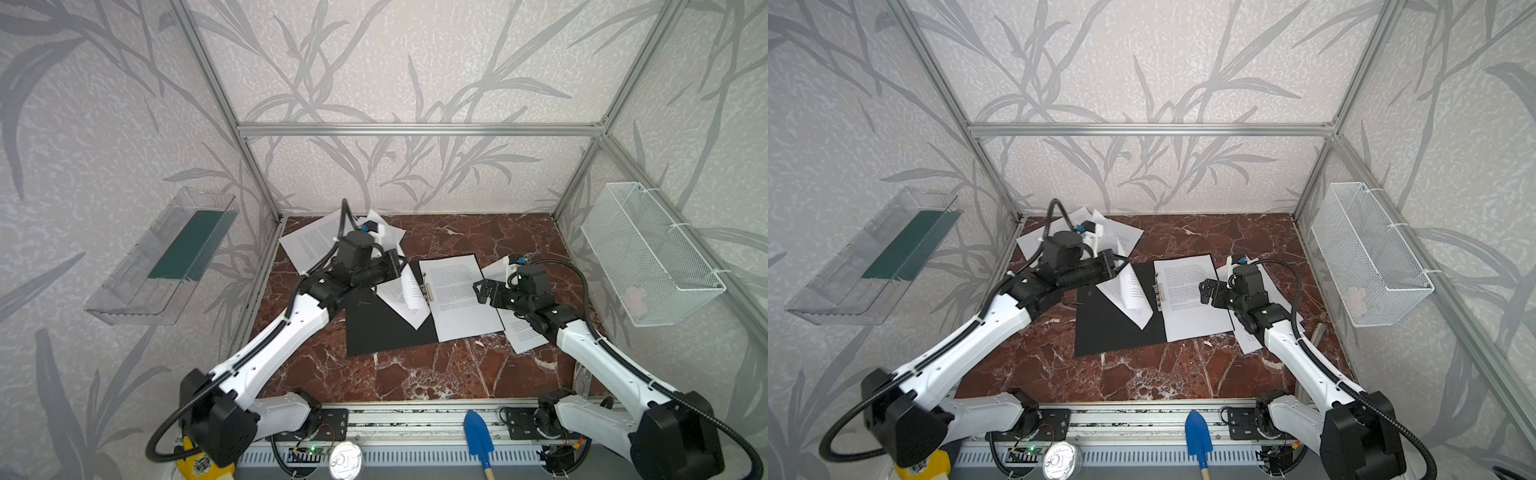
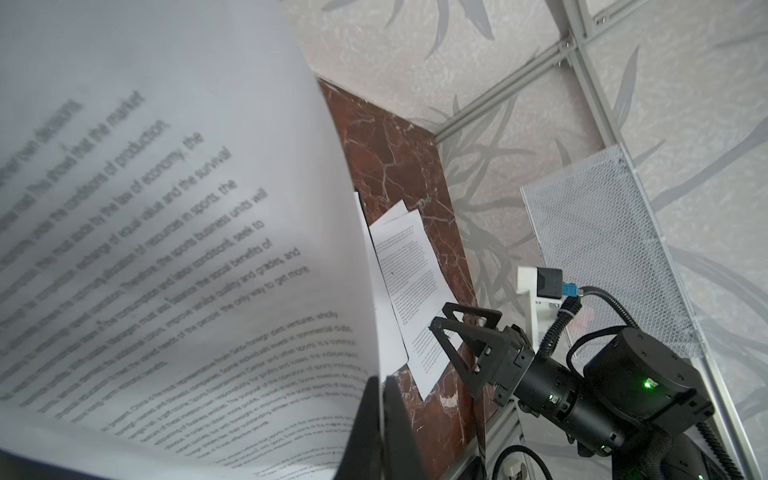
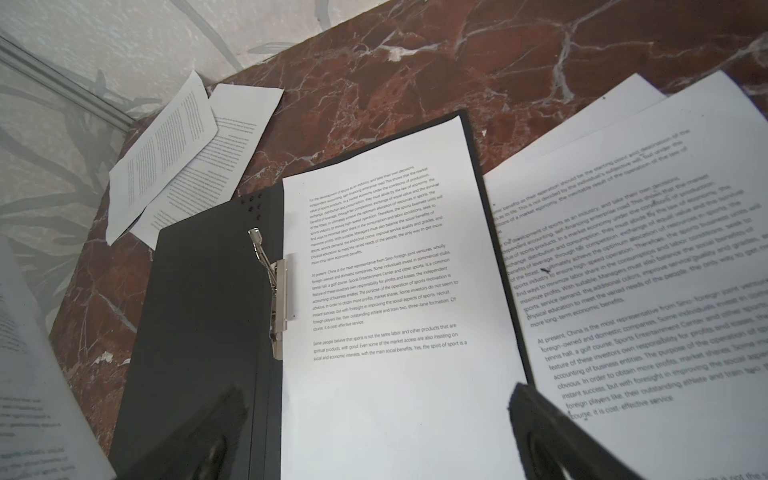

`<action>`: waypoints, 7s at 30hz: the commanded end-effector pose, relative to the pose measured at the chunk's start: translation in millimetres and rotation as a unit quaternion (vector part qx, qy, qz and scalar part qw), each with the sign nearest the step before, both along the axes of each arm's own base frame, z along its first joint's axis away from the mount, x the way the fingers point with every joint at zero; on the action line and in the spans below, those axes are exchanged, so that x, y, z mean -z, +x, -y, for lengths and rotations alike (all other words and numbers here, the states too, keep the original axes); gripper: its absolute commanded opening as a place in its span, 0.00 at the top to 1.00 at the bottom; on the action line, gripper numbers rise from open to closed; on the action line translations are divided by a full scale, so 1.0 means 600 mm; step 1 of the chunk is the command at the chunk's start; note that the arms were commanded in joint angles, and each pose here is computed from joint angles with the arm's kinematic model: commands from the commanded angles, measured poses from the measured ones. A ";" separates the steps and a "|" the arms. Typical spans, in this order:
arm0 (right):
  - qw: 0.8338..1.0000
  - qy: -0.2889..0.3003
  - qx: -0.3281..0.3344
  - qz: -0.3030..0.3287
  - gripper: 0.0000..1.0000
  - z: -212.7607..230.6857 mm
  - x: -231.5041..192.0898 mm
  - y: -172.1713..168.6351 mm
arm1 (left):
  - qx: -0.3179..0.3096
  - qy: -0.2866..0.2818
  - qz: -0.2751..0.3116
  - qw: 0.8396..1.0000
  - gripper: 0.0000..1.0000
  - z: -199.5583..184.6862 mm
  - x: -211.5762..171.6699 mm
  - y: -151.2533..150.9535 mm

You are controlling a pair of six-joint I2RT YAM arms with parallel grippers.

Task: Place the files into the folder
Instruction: 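Lift the sheet with the left gripper while the right gripper opens the folder cover, then carry the held sheet over the open folder toward the metal clip with the left gripper, then grasp the sheet with the right gripper while the left gripper releases it, then slide the sheet edge under the raised clip with the right gripper, then push the folder cover closed with the right gripper while the left gripper withdraws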

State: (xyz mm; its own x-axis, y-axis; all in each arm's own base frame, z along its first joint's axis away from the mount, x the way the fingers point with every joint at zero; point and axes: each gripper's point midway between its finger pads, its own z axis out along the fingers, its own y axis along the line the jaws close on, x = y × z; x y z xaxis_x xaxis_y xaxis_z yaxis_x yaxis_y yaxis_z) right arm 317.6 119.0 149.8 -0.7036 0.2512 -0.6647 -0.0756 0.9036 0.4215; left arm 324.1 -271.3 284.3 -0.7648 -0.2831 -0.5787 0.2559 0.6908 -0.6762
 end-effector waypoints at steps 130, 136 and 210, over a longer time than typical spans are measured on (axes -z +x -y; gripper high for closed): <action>0.962 -0.151 -0.154 -0.169 1.00 -0.037 0.058 0.077 | -0.002 -0.027 0.187 0.982 0.01 -0.085 0.137 -0.051; 0.960 -0.149 -0.178 -0.156 1.00 -0.044 0.061 0.078 | -0.006 -0.024 0.180 0.983 0.01 -0.084 0.149 -0.045; 0.949 -0.222 -0.112 -0.192 0.21 0.004 0.080 0.138 | -0.023 -0.022 0.166 0.986 0.01 -0.090 0.161 -0.037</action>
